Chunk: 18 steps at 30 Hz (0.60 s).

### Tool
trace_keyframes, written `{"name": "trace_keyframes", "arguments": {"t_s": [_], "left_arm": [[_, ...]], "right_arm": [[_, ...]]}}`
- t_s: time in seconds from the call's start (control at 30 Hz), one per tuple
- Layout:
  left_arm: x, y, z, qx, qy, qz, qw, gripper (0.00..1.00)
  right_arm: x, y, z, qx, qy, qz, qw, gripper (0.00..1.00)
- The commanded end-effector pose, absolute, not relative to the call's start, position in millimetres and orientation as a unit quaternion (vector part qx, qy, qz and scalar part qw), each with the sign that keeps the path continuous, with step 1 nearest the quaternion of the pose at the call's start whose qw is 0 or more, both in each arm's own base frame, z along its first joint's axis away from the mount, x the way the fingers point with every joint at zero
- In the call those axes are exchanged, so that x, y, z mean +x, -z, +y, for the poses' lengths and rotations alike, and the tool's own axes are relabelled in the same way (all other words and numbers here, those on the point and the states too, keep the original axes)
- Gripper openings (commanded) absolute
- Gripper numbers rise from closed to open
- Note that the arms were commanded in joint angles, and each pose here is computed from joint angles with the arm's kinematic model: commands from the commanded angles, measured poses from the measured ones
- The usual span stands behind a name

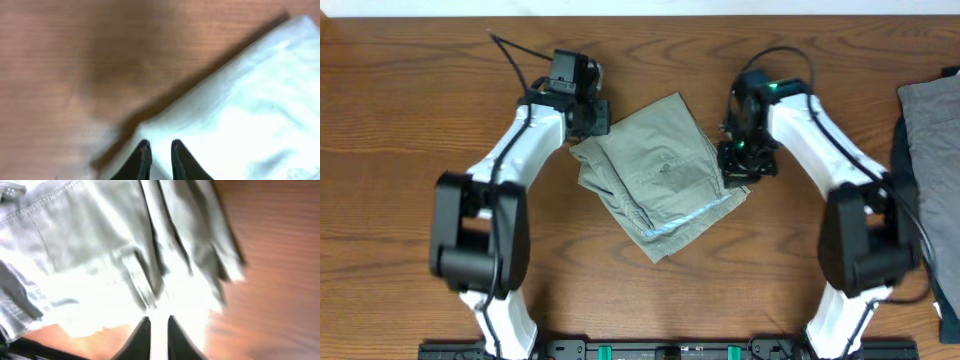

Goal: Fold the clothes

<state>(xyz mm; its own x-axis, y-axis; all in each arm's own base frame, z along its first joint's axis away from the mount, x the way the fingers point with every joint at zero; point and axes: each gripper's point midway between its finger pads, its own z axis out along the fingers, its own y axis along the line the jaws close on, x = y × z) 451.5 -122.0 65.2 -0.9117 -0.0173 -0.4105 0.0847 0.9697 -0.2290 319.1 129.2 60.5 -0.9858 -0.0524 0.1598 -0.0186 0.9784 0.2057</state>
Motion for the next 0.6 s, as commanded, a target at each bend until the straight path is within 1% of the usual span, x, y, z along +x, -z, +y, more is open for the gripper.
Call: {"name": "trace_keyframes", "arguments": {"t_s": [0.0,0.03,0.13,0.2,0.3,0.4,0.47,0.57], "left_arm": [[433,-112,-117,-0.080,0.141,0.966,0.202,0.17],[422,-111,-116,-0.097,0.142,0.968,0.181,0.21],[390,-103,-123,-0.112,0.160,0.975,0.107,0.22],[371,-96,-129,-0.112,0.175,0.976,0.066,0.22],[353,-91,-139,-0.111,0.206,0.972,0.024,0.23],[340,-90,-150,-0.109,0.238,0.965,-0.007,0.27],[327,-85,-148,-0.111,0.231,0.966,-0.031,0.29],[314,-77,-147,-0.113,0.224,0.967,-0.054,0.29]], "right_arm": [[323,-61,108,0.015,0.046,-0.997,0.065,0.16],[322,-58,104,0.016,0.036,-0.997,0.066,0.16],[322,-41,96,0.017,0.014,-0.998,0.062,0.16],[325,-25,93,0.018,0.008,-0.999,0.044,0.17],[332,0,94,0.026,0.013,-1.000,0.009,0.16],[330,18,93,0.030,0.017,-0.999,-0.005,0.08],[324,22,90,0.030,0.011,-0.999,0.001,0.01],[321,22,90,0.030,0.010,-0.999,0.007,0.01]]}}
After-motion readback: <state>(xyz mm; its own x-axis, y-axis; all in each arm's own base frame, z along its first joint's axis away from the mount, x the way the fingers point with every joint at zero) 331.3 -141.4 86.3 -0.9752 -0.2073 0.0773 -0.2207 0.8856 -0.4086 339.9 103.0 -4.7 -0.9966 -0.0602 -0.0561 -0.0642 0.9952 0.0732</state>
